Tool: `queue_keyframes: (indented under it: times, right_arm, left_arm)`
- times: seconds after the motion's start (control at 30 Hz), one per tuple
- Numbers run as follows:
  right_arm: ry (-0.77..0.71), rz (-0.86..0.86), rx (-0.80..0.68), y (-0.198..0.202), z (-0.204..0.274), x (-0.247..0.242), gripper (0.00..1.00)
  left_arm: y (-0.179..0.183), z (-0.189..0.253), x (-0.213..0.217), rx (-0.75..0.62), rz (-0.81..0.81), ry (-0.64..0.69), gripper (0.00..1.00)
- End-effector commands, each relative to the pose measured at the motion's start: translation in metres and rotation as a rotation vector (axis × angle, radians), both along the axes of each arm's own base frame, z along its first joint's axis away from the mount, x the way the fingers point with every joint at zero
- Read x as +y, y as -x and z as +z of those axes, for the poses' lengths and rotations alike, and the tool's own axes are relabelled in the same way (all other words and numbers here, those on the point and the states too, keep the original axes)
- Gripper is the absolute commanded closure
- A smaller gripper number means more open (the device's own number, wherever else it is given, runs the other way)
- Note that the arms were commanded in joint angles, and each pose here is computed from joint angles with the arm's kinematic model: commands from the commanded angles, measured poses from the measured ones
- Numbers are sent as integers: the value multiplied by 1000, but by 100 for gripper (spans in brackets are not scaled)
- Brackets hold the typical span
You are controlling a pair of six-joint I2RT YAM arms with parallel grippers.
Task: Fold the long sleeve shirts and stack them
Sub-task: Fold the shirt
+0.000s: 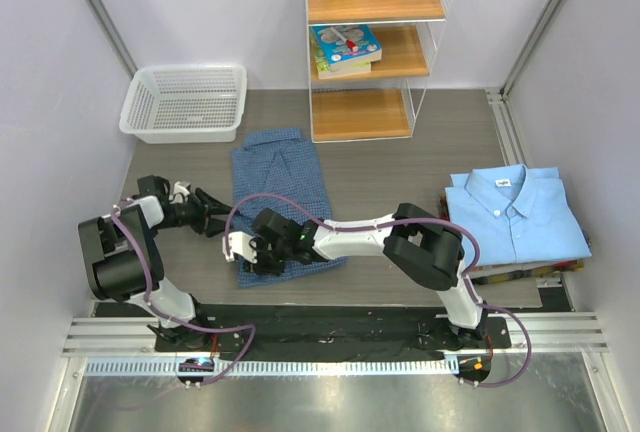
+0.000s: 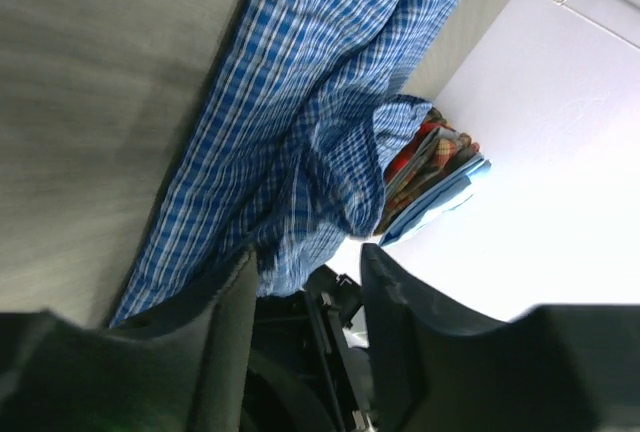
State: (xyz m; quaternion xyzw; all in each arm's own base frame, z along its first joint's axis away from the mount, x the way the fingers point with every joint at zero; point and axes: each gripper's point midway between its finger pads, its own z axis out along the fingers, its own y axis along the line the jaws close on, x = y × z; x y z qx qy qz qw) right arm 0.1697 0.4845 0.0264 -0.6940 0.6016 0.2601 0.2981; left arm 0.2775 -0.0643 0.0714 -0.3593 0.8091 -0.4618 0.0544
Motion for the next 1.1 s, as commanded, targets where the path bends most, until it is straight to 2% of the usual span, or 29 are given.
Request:
queue_keyframes:
  times: [0.0,0.1,0.13,0.3,0.43,0.53,0.57,0.6,0.7,0.73,0.77,0.8,0.83,0.87,0.9,0.97,1.03,1.07]
  right_arm:
    - [20,9,5,-1,-8,-1,65]
    - [21,12,3,-2,-9,0,65]
    - [21,12,5,-2,-9,0,65]
    - [25,16,8,-2,-11,0,66]
    - [23,15,9,-2,-10,0,66]
    - [27,16,10,-2,-10,-2,66]
    - [27,16,10,-2,-10,-2,66]
    - [28,12,10,-3,-10,-3,66]
    - [25,14,8,-4,-7,-4,66]
    - [26,16,9,-3,-6,-4,66]
    - [22,17,12,-3,-4,-4,65]
    - [8,21,11,-3,2,0,64]
    - [11,22,16,-2,5,0,62]
    - [0,25,21,-1,12,2,60]
    - [-26,26,15,-4,25,10,57]
    - [-33,24,26,-4,43,11,48]
    - [-58,20,27,-5,68,15,45]
    - [-67,20,27,-7,78,14,43]
  left_arm:
    - [-23,13,-5,-65,44,77,57]
    - [-38,20,-6,-106,46,92,68]
    - [-45,23,-6,-138,42,87,77]
    - [-71,33,-3,-192,65,69,100]
    - [-92,46,0,-258,58,8,100]
    - [-93,39,-2,-245,11,-120,100]
    - [-103,38,9,-303,-26,-262,100]
    - [-86,27,6,-203,-67,-313,100]
    - [-79,20,25,-192,-149,-481,100]
    - [-79,25,27,-222,-176,-508,98]
    - [-80,30,28,-260,-198,-518,92]
    - [-84,44,25,-392,-298,-530,85]
    - [-72,50,22,-412,-378,-519,75]
    - [-70,58,21,-482,-458,-532,69]
    - [-69,68,25,-604,-574,-578,63]
    - [-57,86,34,-695,-607,-562,55]
    - [-59,103,38,-798,-602,-547,48]
    - [-49,107,39,-790,-612,-498,48]
